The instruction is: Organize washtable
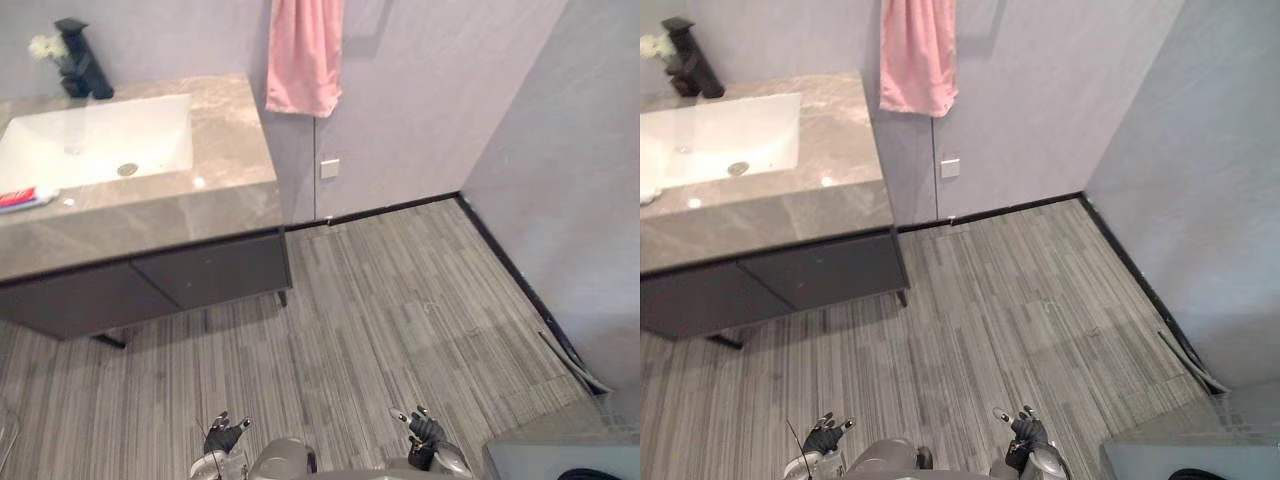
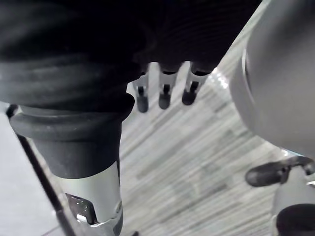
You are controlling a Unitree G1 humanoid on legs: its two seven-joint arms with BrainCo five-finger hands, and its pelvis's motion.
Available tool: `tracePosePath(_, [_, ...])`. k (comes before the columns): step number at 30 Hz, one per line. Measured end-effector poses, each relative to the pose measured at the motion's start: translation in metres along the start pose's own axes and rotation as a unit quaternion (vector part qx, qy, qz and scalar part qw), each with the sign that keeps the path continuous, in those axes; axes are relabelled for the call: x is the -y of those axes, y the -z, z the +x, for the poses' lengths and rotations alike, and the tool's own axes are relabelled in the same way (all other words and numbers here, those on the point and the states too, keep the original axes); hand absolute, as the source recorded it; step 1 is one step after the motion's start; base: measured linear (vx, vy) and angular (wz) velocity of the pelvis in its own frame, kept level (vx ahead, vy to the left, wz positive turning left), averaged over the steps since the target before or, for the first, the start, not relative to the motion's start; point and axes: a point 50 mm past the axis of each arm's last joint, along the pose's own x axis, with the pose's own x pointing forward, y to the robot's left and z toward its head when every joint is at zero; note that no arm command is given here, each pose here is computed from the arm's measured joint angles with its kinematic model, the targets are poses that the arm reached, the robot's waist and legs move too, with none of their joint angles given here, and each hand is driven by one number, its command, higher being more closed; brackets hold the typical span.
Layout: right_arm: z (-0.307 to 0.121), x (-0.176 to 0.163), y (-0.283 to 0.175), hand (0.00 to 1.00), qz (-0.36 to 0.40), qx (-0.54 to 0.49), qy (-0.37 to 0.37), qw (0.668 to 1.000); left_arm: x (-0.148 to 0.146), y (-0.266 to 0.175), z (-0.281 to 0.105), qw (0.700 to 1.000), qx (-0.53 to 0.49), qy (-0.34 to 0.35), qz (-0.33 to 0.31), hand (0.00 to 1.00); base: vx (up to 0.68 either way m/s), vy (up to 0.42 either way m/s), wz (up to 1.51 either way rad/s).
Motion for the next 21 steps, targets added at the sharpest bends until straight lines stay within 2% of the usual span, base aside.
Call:
tracePosePath(2, [0.001, -0.003, -0.008, 0.00, -0.004, 0.014, -0.006, 1.000, 0.020, -0.003, 0.001, 1.000, 0.003, 0.023, -0.006, 0.00, 0.39, 0.116, -0.11])
tracePosePath(7, [0.005, -0.004, -0.018, 0.00, -0.002, 0.026, -0.008, 1.000, 0.027, -0.005, 0.002, 0.999, 0.005, 0.041, 0.017, 0.00, 0.40, -0.017, 0.04])
tracePosePath(10, [0.006, 0.005, -0.016, 0.00, -0.014, 0.015, 0.003, 1.000, 0.021, -0.002, 0.002, 0.998, -0.004, 0.039, 0.039, 0.00, 0.43, -0.128, -0.01])
tracePosePath(13, [0.008, 0.018, -0.024, 0.00, -0.019, 0.019, 0.020, 0.999, 0.032, 0.007, 0.000, 0.998, -0.022, 0.049, 0.031, 0.00, 0.51, -0.212, -0.12])
tracePosePath(16, [0.007, 0.018, -0.019, 0.00, -0.024, 0.010, 0.019, 0.999, 0.030, 0.009, -0.001, 0.999, -0.025, 0.040, 0.007, 0.00, 0.51, -0.208, -0.22])
tracePosePath(21, [0.008, 0.006, -0.017, 0.00, -0.028, 0.006, 0.006, 1.000, 0.024, -0.002, 0.001, 0.999, 0.003, 0.035, 0.009, 0.00, 0.45, -0.102, -0.36])
